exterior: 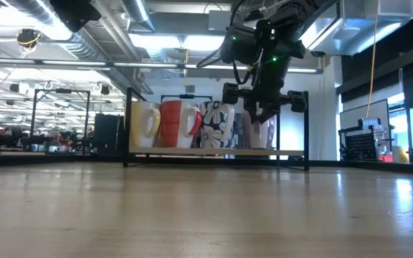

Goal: Place coffee mugs
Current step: Put the violet mug on the shelf, then put the light purple mug on the shelf aligned with the purple mug

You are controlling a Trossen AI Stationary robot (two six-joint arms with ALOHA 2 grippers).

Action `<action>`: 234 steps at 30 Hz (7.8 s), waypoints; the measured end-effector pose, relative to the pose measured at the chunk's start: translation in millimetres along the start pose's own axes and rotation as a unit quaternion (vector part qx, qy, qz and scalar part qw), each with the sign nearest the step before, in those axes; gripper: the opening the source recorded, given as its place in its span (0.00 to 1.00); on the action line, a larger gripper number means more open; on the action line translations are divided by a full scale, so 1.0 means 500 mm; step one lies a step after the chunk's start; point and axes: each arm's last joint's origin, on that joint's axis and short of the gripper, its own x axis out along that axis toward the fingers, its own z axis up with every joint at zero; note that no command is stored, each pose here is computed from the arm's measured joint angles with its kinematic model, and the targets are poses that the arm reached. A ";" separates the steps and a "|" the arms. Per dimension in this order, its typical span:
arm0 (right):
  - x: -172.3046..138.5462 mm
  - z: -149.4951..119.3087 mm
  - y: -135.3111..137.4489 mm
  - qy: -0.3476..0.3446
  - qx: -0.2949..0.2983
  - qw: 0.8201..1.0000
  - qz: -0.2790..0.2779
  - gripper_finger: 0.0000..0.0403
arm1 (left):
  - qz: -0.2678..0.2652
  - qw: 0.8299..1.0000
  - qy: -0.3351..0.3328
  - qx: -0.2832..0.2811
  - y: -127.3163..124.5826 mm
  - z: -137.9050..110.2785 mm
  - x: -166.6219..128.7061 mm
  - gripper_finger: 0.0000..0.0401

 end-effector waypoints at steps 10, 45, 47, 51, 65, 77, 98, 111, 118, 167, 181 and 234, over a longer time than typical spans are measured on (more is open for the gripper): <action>0.000 -0.002 0.000 0.005 -0.002 1.000 0.001 0.29 | 0.000 1.000 0.000 0.000 0.000 0.000 0.000 0.34; -0.065 0.081 0.023 0.062 -0.097 0.993 0.001 0.46 | 0.000 1.000 0.000 0.000 0.000 0.000 0.000 0.34; -0.052 0.080 0.016 0.063 -0.099 0.993 -0.011 0.46 | 0.000 1.000 0.000 0.000 0.000 0.000 0.000 0.34; -0.033 0.083 0.005 0.067 -0.096 0.993 -0.025 0.46 | 0.001 1.000 -0.001 0.000 0.000 0.000 0.000 0.34; -0.013 0.094 -0.006 0.028 -0.113 0.992 -0.050 0.46 | 0.014 1.000 -0.005 0.000 0.001 0.001 0.000 0.34; -0.067 0.097 -0.002 -0.010 -0.128 0.991 -0.028 0.46 | 0.014 1.000 -0.005 0.000 0.002 0.000 0.000 0.34; -0.447 -0.154 0.083 0.051 -0.216 0.874 0.433 0.46 | -0.119 0.992 0.041 0.010 -0.037 -0.014 -0.008 0.34; -0.491 -0.272 0.082 0.115 -0.193 0.843 0.489 0.46 | -0.202 0.968 0.146 0.011 -0.137 -0.069 0.006 0.34; -0.514 -0.288 0.069 0.133 -0.210 0.826 0.507 0.46 | -0.201 0.950 0.241 0.003 -0.192 -0.123 0.016 0.34; -0.646 -0.403 -0.151 0.160 -0.221 0.864 0.422 0.46 | 0.041 0.949 0.310 0.026 -0.105 0.045 0.428 0.03; -0.640 -0.402 -0.156 0.152 -0.242 0.866 0.411 0.46 | 0.072 0.936 0.345 0.017 -0.089 0.038 0.513 0.05; -0.480 -0.475 0.044 0.123 -0.278 0.823 0.479 0.61 | -0.039 0.985 0.166 0.014 -0.140 -0.004 0.056 0.36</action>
